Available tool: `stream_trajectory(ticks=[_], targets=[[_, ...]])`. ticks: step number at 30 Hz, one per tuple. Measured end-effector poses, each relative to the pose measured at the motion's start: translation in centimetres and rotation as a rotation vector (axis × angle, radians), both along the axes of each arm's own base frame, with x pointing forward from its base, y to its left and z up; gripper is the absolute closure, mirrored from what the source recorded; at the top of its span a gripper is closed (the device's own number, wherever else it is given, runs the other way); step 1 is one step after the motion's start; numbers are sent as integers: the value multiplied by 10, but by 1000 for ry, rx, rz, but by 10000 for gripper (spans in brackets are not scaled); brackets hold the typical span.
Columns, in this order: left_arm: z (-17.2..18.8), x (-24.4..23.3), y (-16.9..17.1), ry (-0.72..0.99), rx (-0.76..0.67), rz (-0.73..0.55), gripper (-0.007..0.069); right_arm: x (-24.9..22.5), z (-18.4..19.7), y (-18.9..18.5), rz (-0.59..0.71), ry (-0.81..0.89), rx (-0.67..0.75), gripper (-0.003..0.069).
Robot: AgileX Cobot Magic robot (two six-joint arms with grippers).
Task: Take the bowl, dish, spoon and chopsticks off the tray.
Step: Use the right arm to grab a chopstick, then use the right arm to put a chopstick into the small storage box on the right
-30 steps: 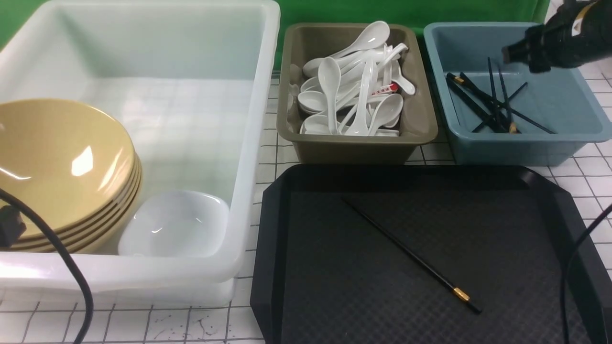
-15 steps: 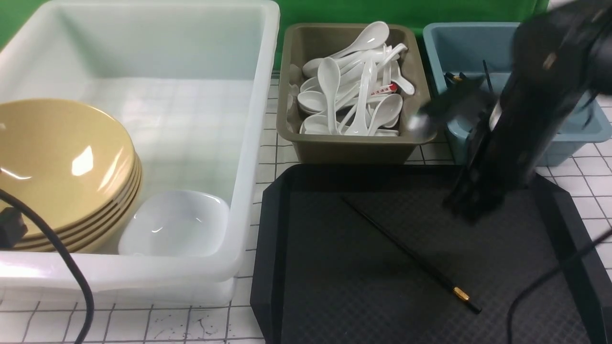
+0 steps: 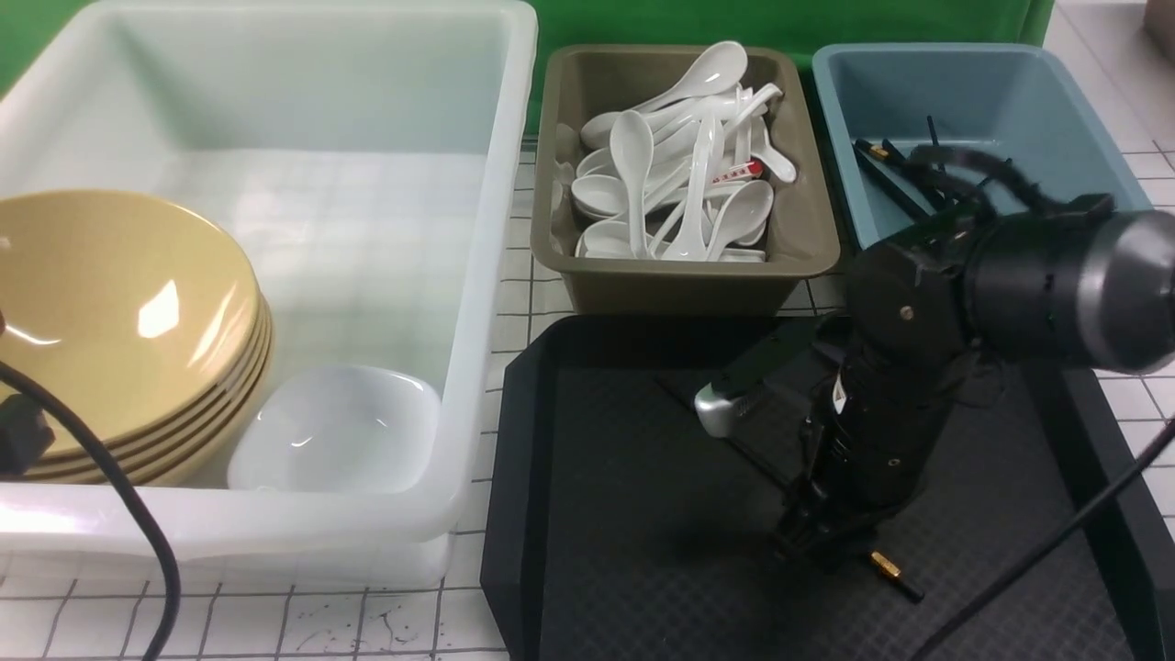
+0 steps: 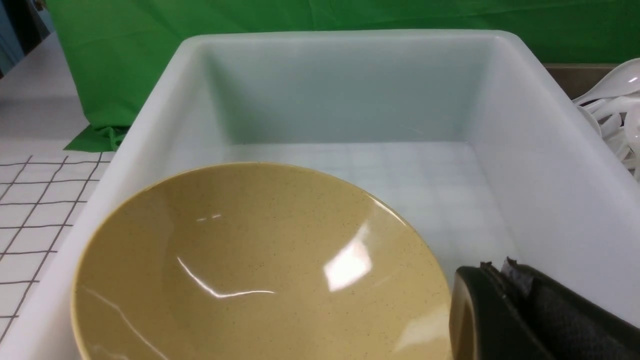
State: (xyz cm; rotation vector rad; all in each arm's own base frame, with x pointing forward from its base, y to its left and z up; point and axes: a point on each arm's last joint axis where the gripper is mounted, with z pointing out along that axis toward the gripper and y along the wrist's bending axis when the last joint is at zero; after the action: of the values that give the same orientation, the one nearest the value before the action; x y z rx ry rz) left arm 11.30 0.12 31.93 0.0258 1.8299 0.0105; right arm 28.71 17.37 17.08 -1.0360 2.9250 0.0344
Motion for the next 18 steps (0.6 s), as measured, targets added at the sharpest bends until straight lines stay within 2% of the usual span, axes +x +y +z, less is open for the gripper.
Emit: stream_trajectory(ticks=[4,6,11,15,18], targets=[[0,0,0,-4,-1,1,637,3,-6,2,40,-12,2,468],[1,0,0,-8,-1,2,637,3,-5,2,74,-13,2,568],[1,0,0,-9,-3,2,637,-9,24,0,96,-51,35,576],[3,1,0,-30,-3,6,637,-17,114,-15,105,-402,164,576],[4,1,1,-41,-2,9,637,-1,170,-40,37,-730,234,576]])
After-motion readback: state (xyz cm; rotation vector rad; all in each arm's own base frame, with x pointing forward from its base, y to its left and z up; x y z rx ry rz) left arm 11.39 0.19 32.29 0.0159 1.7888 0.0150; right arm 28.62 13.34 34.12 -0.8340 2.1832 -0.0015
